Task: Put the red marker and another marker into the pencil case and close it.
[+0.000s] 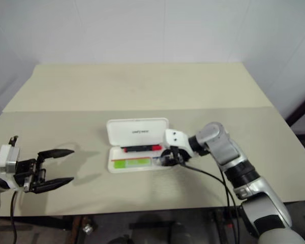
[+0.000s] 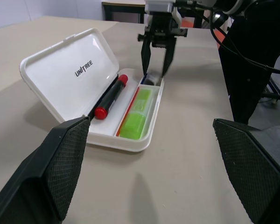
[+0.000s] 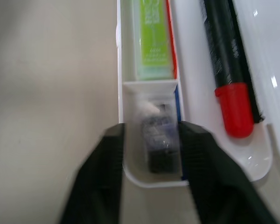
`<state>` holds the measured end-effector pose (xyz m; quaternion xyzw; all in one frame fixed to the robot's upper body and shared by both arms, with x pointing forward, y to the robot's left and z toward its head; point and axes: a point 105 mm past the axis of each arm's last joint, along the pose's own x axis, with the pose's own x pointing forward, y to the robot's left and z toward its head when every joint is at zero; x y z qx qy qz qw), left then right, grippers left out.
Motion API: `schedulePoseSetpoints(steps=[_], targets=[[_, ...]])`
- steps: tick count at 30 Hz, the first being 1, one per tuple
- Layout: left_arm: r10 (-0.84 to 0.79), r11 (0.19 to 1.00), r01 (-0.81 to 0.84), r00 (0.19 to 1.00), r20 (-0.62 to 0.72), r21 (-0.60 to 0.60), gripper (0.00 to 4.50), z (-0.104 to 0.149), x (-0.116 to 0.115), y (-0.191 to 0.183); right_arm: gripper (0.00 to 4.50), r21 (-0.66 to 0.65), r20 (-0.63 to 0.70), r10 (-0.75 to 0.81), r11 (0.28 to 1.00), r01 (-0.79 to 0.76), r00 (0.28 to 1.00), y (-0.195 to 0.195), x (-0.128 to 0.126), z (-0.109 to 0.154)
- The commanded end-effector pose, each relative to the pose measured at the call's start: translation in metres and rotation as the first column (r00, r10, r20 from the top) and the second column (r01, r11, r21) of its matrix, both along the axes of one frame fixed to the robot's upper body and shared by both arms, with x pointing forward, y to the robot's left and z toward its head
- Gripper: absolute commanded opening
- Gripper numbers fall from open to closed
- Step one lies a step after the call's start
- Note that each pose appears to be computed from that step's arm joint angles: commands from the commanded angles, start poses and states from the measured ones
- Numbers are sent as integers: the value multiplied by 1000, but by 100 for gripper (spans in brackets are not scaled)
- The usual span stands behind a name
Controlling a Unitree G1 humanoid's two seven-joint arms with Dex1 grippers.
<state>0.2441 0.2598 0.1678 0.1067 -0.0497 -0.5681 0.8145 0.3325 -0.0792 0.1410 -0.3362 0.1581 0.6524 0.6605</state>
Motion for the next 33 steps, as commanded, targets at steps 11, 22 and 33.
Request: schedulePoseSetpoints(steps=[11,22,33], targets=[[-16,1000,16,1000,25,0,450,8,0,0,446,198,76,27,979,-41,997,13,-4,39],[50,994,-36,989,143,-102,450,31,10,7,446,564,37,40,824,-54,999,-22,-22,59],[85,979,-62,990,113,-193,450,43,27,13,446,607,22,70,792,-69,997,-44,-29,47]])
